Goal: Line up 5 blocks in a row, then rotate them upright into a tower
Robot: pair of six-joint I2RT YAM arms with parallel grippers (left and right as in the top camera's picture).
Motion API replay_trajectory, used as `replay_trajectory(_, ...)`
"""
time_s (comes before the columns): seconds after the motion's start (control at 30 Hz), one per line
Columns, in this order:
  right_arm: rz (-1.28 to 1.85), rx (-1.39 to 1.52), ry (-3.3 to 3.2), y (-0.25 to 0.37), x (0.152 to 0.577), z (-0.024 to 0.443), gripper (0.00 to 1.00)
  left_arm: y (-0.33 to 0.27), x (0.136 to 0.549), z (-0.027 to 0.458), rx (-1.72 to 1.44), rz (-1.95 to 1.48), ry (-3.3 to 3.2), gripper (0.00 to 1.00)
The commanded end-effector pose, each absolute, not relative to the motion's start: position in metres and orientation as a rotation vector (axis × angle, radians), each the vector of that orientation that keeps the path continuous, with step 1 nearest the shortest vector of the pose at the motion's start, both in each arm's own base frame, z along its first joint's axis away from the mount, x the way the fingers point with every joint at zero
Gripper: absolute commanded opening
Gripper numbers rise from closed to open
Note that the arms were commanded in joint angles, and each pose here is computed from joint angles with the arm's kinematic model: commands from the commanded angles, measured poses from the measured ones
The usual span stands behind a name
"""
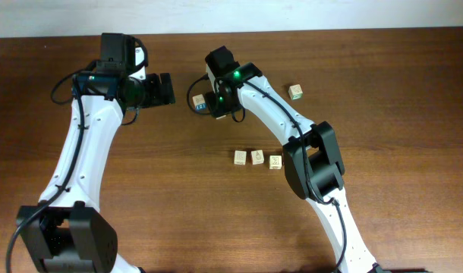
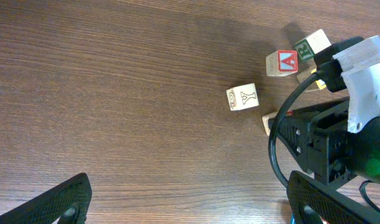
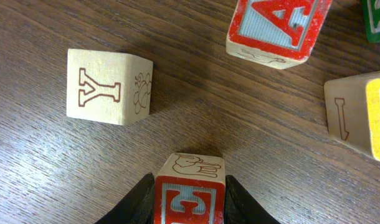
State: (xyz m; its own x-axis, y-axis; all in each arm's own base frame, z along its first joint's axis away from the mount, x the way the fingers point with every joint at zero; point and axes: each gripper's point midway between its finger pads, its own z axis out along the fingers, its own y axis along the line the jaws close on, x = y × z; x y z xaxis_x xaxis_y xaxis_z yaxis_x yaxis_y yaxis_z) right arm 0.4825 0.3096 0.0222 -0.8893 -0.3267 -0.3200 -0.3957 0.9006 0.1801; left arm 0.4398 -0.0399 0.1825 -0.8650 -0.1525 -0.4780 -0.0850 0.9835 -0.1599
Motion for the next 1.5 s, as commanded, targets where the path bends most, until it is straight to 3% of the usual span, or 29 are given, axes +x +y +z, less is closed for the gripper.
replay_trajectory(0.0,0.349,-0.451,2.817,0.309,0.479,0.030,0.31,-0.037,0.443,0.186,-0.190,-0.174,2.608,0.99)
replay_trajectory(0.17,0.372,-0.370,2.902,0.305,0.462,0.042,0.32,-0.037,0.443,0.186,-0.190,-0.174,2.608,0.99)
replay_trajectory(0.27,0.512,-0.351,3.028,0.312,0.431,0.046,0.31,-0.037,0.443,0.186,-0.191,-0.173,2.608,0.99)
replay_trajectory(0.63,0.377,-0.379,3.255,0.313,0.365,0.039,0.32,-0.037,0.443,0.186,-0.191,-0.173,2.608,0.99)
replay_trajectory(1.23,0.146,-0.358,3.272,0.296,0.358,0.036,0.33,-0.037,0.443,0.186,-0.190,-0.174,2.608,0.99)
replay_trajectory(1.33,0.146,-0.358,3.272,0.296,0.358,0.036,0.57,-0.037,0.443,0.186,-0.190,-0.174,2.608,0.99)
replay_trajectory(1.47,0.158,-0.359,3.263,0.298,0.360,0.039,0.66,-0.037,0.443,0.186,-0.190,-0.174,2.608,0.99)
